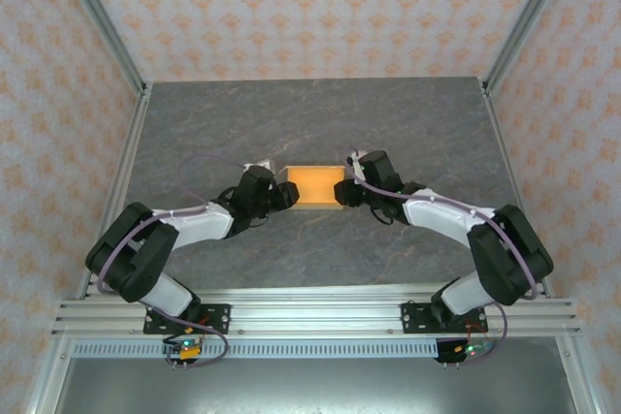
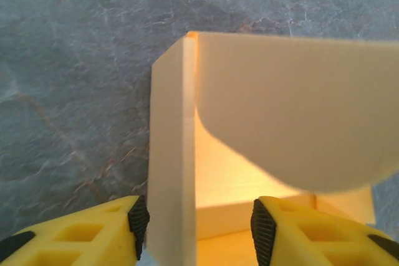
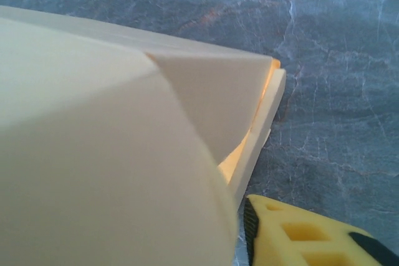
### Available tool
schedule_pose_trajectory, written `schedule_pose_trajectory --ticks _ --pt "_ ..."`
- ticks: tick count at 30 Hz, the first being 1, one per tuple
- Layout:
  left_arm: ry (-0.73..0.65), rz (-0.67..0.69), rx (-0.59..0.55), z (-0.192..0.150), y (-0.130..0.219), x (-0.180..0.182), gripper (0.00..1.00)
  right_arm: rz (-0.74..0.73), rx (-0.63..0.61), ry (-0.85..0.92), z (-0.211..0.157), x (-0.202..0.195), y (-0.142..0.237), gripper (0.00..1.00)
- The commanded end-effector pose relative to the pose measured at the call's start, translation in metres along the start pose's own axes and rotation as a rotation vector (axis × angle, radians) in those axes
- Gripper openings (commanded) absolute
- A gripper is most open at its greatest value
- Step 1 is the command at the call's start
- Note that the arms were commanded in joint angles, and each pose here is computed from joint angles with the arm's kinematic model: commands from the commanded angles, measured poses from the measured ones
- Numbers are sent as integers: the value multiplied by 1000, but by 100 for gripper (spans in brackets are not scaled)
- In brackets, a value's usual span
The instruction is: Fold the paper box
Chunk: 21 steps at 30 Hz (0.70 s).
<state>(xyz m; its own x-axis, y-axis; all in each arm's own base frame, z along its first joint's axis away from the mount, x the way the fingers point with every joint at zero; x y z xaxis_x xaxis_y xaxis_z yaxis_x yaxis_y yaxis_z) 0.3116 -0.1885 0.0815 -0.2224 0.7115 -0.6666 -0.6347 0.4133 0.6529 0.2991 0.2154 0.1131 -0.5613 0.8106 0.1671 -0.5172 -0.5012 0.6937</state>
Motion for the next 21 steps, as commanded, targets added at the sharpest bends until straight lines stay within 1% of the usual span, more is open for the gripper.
schedule_pose_trajectory --ticks 1,4,7,9,10,12,14,16,18,21 --pt "-8 -11 -49 5 19 -5 62 19 -26 40 2 6 17 45" --pt "-3 -28 -82 8 36 -6 68 49 -49 48 0 12 30 50" --pt "7 -37 -128 14 56 -6 72 122 -88 81 -3 24 49 55" --pt "-1 -21 -189 23 77 -6 77 96 -132 78 1 23 66 57" --pt "-10 -9 -220 27 87 -5 79 76 -155 86 4 21 74 61" --pt "-22 8 -284 39 106 -6 85 -5 -199 78 11 13 92 72" --pt "-14 63 -326 54 124 -6 87 -7 -251 143 25 17 110 76" --pt "-13 113 -331 65 131 -8 87 -25 -290 157 44 17 121 79" --pt "-31 128 -329 76 129 -13 88 -35 -311 165 62 18 123 79" --pt "-37 122 -305 93 118 -24 88 -120 -286 148 84 5 114 80"
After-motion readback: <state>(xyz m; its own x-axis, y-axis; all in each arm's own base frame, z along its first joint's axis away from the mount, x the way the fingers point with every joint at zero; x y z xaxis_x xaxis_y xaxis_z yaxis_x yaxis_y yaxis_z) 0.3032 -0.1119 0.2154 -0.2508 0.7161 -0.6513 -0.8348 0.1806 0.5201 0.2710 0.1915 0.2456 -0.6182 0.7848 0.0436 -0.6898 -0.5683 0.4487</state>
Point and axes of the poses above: each hand's point on the last joint's axis, 136 mm out from that joint toward the fingers, its own y axis back along the fingers, its own x axis along the line the jaws close on, z = x × y, the point moved 3 cm from there along y, back along the fingers, and after that the axes turned 14 degrees about y, right-handed, at the moved point
